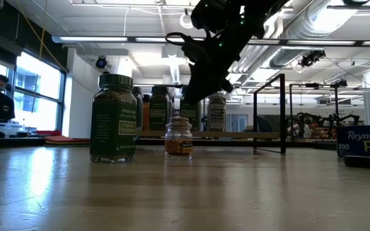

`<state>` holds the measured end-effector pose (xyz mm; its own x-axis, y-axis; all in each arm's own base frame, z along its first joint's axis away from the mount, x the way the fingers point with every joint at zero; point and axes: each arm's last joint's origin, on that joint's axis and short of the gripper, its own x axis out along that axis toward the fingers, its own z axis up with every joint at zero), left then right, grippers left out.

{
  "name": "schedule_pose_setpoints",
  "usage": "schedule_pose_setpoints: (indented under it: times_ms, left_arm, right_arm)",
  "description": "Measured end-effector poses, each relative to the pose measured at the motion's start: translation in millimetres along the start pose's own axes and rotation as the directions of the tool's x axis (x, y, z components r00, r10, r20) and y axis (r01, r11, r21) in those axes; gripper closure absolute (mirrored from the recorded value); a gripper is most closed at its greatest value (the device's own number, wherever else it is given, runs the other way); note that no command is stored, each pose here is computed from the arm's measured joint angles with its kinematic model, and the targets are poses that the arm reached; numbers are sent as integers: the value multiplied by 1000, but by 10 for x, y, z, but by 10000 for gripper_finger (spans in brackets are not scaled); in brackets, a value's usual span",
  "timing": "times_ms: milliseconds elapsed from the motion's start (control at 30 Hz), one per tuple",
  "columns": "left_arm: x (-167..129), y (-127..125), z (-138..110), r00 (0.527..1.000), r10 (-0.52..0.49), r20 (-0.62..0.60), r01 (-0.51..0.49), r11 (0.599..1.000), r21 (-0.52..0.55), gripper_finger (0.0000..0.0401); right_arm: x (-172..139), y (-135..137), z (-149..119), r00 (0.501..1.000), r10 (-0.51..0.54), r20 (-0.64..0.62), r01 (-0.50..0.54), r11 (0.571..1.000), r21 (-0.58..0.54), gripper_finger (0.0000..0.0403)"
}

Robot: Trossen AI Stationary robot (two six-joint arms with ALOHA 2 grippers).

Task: Shelf spices
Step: Put the green seasoning bottle on the shelf aligned with the white seasoning bottle

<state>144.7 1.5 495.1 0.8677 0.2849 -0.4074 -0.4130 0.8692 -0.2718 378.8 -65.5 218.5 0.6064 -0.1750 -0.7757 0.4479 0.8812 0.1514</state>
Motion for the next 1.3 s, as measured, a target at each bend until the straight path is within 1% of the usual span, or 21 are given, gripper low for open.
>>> schedule_pose_setpoints:
  times_ms: [133,300,367,633,767,867,933,1033,1100,1167,1233,1300]
  left_arm:
    - [6,-3,-1,1000,-1,-2,1,1000,0,144]
    - [6,-3,-1,1000,-1,-2,1,1000,-7,144]
    - [6,-3,0,1000,-1,-2,1,1000,-7,144]
    - [6,-3,-1,1000,0,-2,0,1000,-10,144]
    - [9,-3,-1,1000,0,-3,0,1000,-10,144]
    - [9,-3,-1,1000,0,-3,0,1000,-10,144]
    - [9,-3,-1,1000,0,-3,-1,1000,-18,144]
    - [9,0,-13,1000,0,-17,0,1000,-21,144]
    - [8,9,-36,999,5,-42,-5,1000,-13,144]
    - [18,19,-64,998,16,-66,-16,1000,-3,144]
    - [33,28,-93,996,28,-89,-28,1000,6,144]
    - [44,33,-114,993,41,-111,-40,999,10,144]
  right_arm:
    - [-3,-35,3,999,-33,1,33,999,4,341]
    - [-12,-40,0,999,-42,-2,42,999,-32,341]
    - [-13,-47,-2,998,-63,0,63,997,-40,341]
    - [-55,-68,-5,993,-120,2,120,992,-41,341]
    - [-128,-66,-6,993,-117,-6,117,992,-45,341]
    - [-268,-22,-11,996,-91,-14,90,994,-54,341]
    - [-400,33,-14,998,-54,-12,53,996,-68,341]
    - [-608,151,-16,998,60,-5,-60,991,-122,341]
    - [-711,258,-32,990,142,-4,-141,978,-155,341]
    - [-775,373,-47,979,203,9,-199,966,-166,341]
    - [-810,483,-69,972,235,25,-227,957,-180,341]
    - [-816,553,-109,979,202,34,-192,962,-194,340]
